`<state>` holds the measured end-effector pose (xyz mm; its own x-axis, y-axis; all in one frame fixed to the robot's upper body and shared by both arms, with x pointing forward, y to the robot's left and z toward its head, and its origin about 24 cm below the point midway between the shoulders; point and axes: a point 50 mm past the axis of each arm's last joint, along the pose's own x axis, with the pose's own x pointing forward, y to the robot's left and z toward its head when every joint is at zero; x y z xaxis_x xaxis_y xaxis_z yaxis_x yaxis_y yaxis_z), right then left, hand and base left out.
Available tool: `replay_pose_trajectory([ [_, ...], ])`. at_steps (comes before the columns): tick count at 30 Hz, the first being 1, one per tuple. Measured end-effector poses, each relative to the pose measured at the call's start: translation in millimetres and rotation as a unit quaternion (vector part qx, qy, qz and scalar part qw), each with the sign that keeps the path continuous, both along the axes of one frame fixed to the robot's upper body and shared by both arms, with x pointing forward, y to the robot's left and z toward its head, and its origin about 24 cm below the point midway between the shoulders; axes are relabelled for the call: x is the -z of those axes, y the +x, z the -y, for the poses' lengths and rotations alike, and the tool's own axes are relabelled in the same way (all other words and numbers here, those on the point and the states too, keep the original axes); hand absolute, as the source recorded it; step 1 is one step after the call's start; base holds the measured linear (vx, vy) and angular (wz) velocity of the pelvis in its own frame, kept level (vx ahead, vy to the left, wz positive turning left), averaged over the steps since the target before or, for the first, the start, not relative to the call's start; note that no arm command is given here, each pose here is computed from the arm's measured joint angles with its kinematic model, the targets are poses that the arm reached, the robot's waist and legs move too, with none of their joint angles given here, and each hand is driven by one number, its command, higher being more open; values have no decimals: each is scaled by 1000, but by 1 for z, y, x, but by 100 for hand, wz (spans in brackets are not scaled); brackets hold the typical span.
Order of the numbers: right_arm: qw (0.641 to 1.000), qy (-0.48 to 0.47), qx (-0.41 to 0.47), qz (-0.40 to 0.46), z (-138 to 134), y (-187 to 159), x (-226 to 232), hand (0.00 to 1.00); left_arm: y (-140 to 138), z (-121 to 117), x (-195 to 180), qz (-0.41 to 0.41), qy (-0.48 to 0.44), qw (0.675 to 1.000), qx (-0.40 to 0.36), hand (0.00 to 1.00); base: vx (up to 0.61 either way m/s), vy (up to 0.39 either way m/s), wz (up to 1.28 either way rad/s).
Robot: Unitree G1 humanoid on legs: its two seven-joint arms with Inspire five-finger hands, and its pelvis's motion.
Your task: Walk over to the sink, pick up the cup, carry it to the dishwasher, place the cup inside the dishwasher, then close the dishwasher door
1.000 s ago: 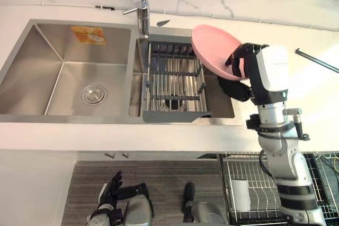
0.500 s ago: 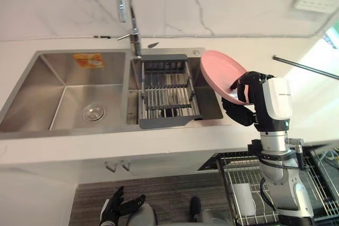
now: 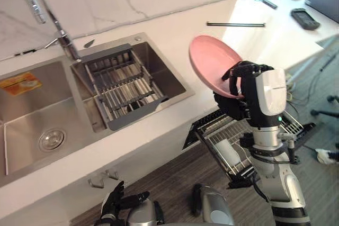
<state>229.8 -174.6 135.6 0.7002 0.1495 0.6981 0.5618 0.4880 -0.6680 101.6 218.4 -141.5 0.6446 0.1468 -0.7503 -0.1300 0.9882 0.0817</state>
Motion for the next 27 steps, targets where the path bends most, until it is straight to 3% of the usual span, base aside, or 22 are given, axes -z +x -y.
replay_pose_trajectory([
  [9, 995, 15, 78, -64, 20, 13, 22, 0, 2, -7, 1, -18, 10, 1000, -3, 100, 39, -70, -27],
  [19, 978, 56, 135, -146, 48, -3, 50, 0, -8, -4, 4, -22, 8, 1000, -5, 100, 12, 19, 1],
  [27, 941, 100, 223, -236, 79, -7, 89, 0, -3, 0, 1, -4, 7, 1000, 5, 100, -93, 15, 4],
])
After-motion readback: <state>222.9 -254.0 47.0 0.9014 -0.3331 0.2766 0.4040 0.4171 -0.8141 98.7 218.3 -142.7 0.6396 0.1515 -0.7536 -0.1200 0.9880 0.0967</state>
